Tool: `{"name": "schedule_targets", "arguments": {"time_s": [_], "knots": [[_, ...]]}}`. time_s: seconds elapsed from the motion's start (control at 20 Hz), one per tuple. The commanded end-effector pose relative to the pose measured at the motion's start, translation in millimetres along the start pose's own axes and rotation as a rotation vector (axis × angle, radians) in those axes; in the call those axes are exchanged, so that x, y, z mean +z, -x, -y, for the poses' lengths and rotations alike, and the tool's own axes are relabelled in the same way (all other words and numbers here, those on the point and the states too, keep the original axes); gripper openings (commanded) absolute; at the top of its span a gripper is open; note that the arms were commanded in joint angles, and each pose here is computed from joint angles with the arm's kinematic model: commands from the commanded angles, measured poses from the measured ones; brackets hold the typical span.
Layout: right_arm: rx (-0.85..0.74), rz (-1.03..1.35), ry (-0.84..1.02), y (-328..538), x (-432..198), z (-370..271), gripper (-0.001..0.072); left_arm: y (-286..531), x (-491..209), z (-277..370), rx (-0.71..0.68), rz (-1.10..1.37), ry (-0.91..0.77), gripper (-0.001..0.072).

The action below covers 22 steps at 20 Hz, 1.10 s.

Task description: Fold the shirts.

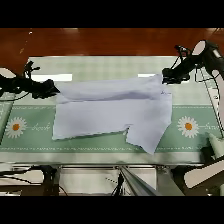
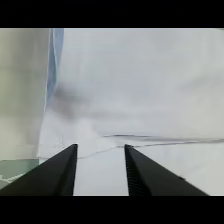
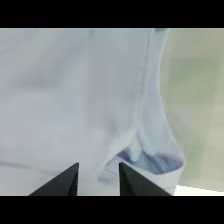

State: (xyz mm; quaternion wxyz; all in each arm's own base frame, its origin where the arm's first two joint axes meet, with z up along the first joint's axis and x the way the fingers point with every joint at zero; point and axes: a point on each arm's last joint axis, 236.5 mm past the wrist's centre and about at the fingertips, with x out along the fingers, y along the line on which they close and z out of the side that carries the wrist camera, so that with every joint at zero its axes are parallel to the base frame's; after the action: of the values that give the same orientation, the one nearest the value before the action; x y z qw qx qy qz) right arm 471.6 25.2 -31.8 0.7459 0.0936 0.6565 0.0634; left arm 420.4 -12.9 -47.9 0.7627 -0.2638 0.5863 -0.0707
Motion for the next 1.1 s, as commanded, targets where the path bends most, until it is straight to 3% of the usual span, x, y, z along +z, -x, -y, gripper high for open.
{"name": "schedule_targets", "arguments": {"time_s": [0.0, 0.2, 0.35, 0.45, 0.6, 0.8, 1.05], "knots": [[0.033, -0.067, 0.072, 22.4, -22.9, -4.1, 0.0351, 22.8, -5.2, 1.3, -0.024, -0.068, 0.008, 0.0448], [-0.15, -0.169, 0.001, 80.3, -67.7, 55.3, 0.0348, 77.4, -13.8, -12.2, -0.051, -0.134, 0.046, 0.0457], [-0.171, -0.159, -0.104, 105.5, -92.1, 91.2, 0.0374, 93.3, -56.8, -39.0, 0.009, -0.214, 0.053, 0.0457], [-0.114, -0.172, -0.163, 98.4, -116.8, 102.8, 0.0542, 86.6, -99.0, -55.7, 0.036, -0.269, 0.068, 0.0459], [0.096, -0.167, -0.215, 69.0, -142.3, 85.1, 0.0546, 62.7, -154.6, -68.8, 0.015, -0.353, 0.159, 0.0613], [0.171, -0.169, -0.212, 40.4, -159.0, 74.3, 0.0544, 38.6, -199.0, -72.4, -0.02, -0.44, 0.163, 0.0613], [0.217, -0.107, -0.214, 34.7, -145.6, 65.7, 0.0534, 18.3, -179.3, -73.6, -0.029, -0.321, 0.199, 0.0612]]}}
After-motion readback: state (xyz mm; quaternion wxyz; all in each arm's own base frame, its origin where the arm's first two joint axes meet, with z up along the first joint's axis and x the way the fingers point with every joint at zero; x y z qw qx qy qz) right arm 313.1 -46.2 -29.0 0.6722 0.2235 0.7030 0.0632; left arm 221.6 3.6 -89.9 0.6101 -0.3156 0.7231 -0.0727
